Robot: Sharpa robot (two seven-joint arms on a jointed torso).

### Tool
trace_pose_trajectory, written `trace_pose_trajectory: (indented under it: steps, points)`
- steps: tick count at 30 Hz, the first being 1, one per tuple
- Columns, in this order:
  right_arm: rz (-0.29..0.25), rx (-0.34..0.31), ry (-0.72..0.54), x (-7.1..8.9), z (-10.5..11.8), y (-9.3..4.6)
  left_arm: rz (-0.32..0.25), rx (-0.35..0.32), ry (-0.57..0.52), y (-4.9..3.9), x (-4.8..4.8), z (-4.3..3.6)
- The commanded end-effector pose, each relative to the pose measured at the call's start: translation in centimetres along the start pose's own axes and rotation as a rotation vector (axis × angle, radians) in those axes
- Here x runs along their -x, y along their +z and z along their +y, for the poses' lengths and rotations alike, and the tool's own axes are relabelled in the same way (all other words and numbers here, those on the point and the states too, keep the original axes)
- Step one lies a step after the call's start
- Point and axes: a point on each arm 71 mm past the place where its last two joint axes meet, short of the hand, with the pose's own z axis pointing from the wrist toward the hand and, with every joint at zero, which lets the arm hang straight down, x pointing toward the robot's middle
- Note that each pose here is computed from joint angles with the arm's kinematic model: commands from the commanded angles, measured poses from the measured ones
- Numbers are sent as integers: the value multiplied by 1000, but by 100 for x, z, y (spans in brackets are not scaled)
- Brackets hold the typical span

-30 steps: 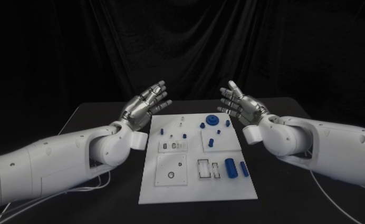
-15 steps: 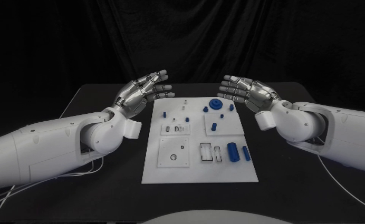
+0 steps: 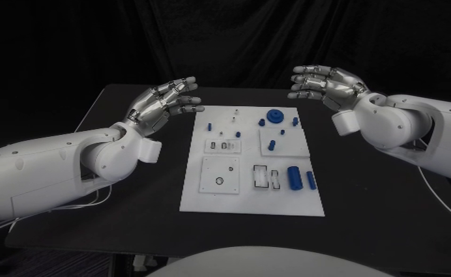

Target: Assemble the parts on the task board

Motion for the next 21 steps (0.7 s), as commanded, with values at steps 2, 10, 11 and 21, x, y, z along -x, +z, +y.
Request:
trace_pose_trajectory:
  steps: [2,10,11,21]
  points:
    - [-5,-38,-337,35,161,70,-13,-166,23,-49,48,-149]
    - [65,-6,-905,-42,448,181,-16,-181,21,-99,72,-185]
    - [74,-6,-981,-58,471,192,-16,-182,19,-107,74,-190]
    - [101,91,-1682,-334,664,307,-17,-196,13,-178,98,-235]
